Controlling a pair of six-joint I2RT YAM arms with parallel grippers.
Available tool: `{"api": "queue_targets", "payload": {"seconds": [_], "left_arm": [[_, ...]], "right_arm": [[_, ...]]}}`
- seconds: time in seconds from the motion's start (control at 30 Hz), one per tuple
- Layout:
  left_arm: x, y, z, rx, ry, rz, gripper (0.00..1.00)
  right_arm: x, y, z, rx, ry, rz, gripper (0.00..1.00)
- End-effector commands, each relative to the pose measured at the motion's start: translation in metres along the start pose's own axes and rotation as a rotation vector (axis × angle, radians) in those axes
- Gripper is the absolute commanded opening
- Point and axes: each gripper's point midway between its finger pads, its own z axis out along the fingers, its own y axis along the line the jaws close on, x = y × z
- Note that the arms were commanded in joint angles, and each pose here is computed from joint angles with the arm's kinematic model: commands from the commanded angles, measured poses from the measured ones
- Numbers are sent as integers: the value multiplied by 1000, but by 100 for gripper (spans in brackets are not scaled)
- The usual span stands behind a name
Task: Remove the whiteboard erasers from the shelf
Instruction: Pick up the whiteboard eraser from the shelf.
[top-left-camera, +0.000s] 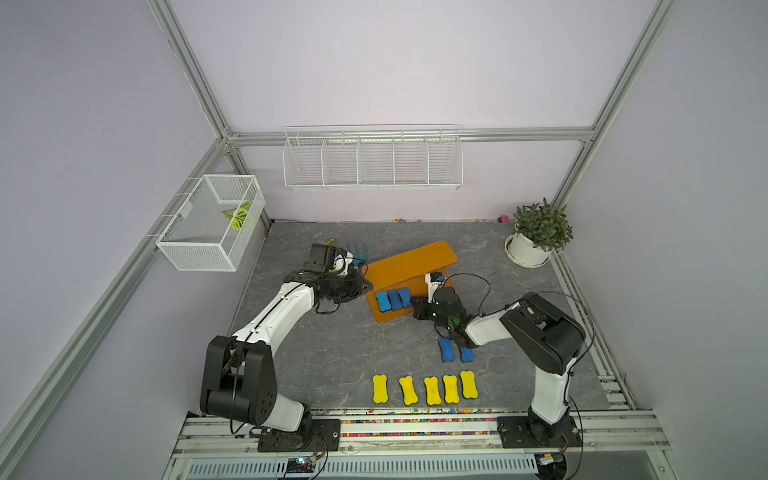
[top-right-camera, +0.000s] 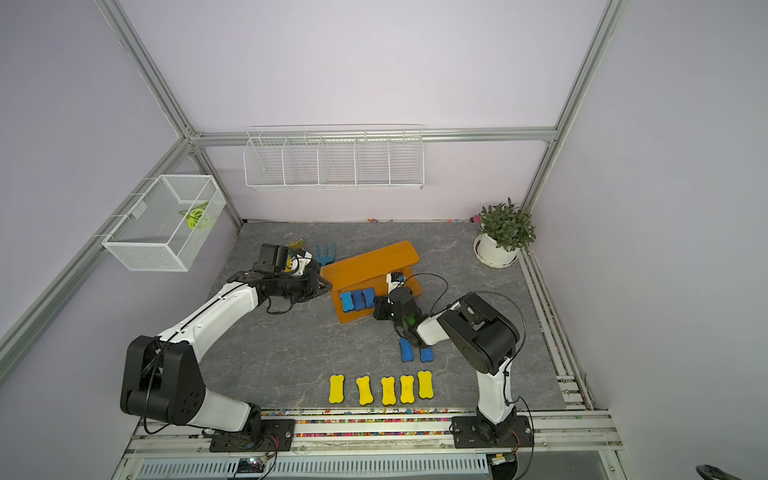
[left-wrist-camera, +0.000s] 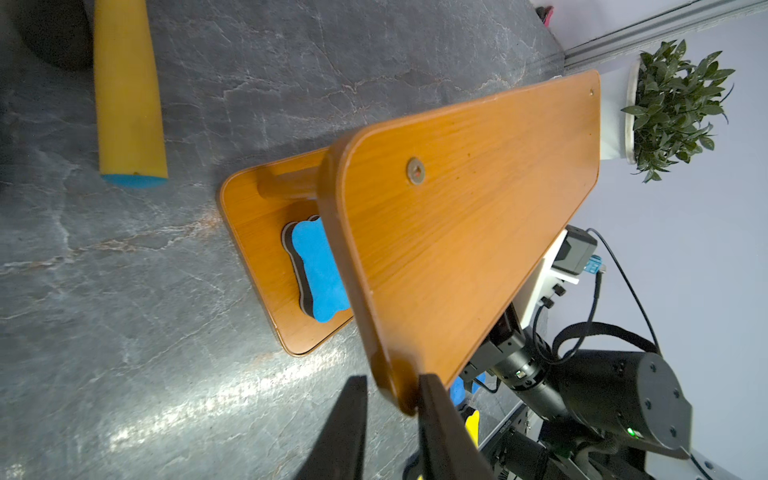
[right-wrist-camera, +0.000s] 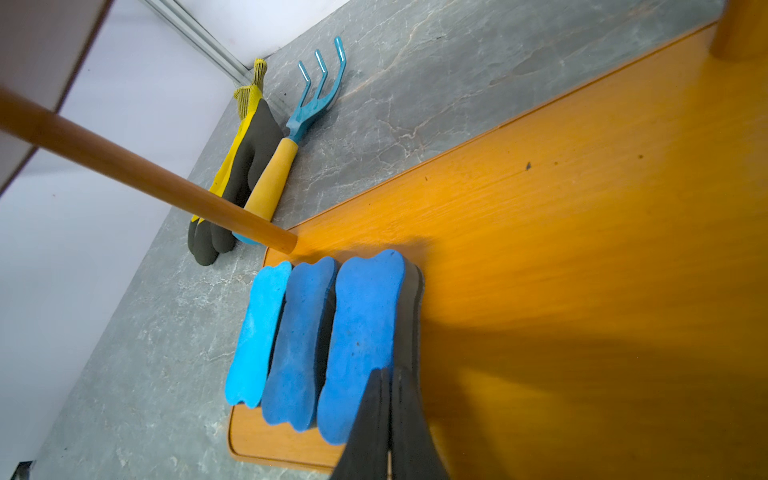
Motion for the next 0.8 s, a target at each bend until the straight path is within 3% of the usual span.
{"api": "queue_targets", "payload": {"seconds": [0.0,0.5,0.77], "left_arm": [[-4,1,-10,-33,-21,15,31],[-8,-6,-27,-46,-60,50,47],[-5,-7,-31,-30,-68,54,48]], "right_arm": [[11,-7,0,19,42,-1,0],[-9,8,-32,60,12,-24,0],[9,9,-76,159,27,-63,0]]}}
